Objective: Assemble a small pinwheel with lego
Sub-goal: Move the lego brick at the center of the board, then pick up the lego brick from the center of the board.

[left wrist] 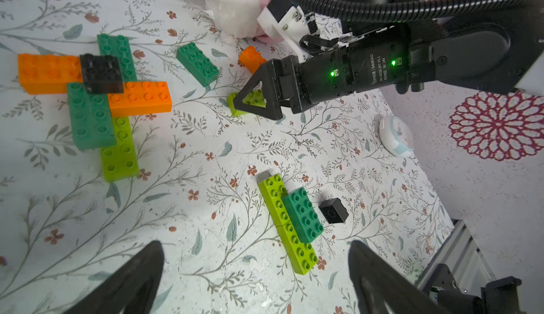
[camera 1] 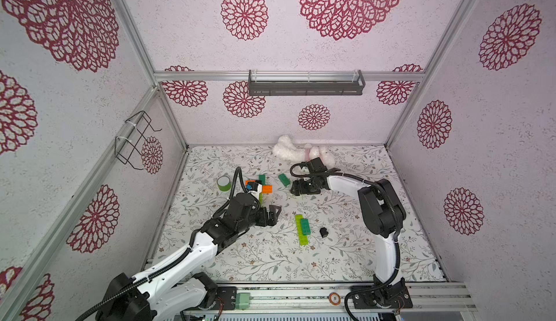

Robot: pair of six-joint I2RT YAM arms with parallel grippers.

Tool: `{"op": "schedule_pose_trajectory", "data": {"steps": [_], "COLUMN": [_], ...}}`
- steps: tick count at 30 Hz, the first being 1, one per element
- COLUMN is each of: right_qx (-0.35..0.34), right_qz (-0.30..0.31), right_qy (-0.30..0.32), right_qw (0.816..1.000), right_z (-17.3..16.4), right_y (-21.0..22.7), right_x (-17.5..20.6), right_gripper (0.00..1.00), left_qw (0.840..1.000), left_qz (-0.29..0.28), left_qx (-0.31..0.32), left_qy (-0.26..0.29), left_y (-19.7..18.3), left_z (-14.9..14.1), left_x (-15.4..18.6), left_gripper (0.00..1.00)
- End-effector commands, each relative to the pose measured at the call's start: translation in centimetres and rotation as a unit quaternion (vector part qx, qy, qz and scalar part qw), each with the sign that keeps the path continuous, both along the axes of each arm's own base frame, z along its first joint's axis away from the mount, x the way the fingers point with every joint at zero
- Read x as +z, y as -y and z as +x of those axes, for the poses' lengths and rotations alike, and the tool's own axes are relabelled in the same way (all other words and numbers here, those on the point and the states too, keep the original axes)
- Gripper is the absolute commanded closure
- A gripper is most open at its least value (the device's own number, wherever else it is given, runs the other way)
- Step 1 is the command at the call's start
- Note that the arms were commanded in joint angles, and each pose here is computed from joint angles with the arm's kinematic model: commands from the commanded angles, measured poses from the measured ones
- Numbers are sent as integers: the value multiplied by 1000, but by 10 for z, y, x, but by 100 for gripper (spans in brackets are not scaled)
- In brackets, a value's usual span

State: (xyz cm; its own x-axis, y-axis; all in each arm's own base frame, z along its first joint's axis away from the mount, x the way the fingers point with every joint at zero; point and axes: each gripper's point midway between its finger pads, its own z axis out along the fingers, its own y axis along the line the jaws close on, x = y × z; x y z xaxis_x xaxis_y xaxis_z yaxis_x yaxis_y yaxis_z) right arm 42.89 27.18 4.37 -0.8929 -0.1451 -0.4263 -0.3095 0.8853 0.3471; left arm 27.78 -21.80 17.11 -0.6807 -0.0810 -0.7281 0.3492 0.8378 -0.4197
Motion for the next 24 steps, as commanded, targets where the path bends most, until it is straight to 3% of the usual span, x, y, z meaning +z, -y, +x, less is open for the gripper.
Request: {"op": "schedule_pose_trajectory", "data": {"steps": [1,5,9,12,21,24], "right_qx": [-69,-106,-140,-151,-111,-111], "right_qz": [15,28,46,68,123,123], "right_qy": [40,79,97,99,66,62], "right_qw": [997,991,984,981,984,984], "right_z": [17,8,-11,-31,-83,-92], "right_y": [35,63,92,109,109,111], "right_x": [46,80,103,113,115,113], "right_gripper": [13,12,6,1,1,1], "left_qw": [997,987,969,958,921,905], "left_qz": [33,102,159,167,198,222], "left_qx": [-31,-95,-178,-229,-336,-364], "left_qy": [69,82,55,37,26,6], "left_y": [10,27,49,65,98,103], "left_z": [19,37,53,66,103,111], "left_x": [15,8,-22,-38,-74,-102], "left_gripper": [2,4,8,12,19,23]}}
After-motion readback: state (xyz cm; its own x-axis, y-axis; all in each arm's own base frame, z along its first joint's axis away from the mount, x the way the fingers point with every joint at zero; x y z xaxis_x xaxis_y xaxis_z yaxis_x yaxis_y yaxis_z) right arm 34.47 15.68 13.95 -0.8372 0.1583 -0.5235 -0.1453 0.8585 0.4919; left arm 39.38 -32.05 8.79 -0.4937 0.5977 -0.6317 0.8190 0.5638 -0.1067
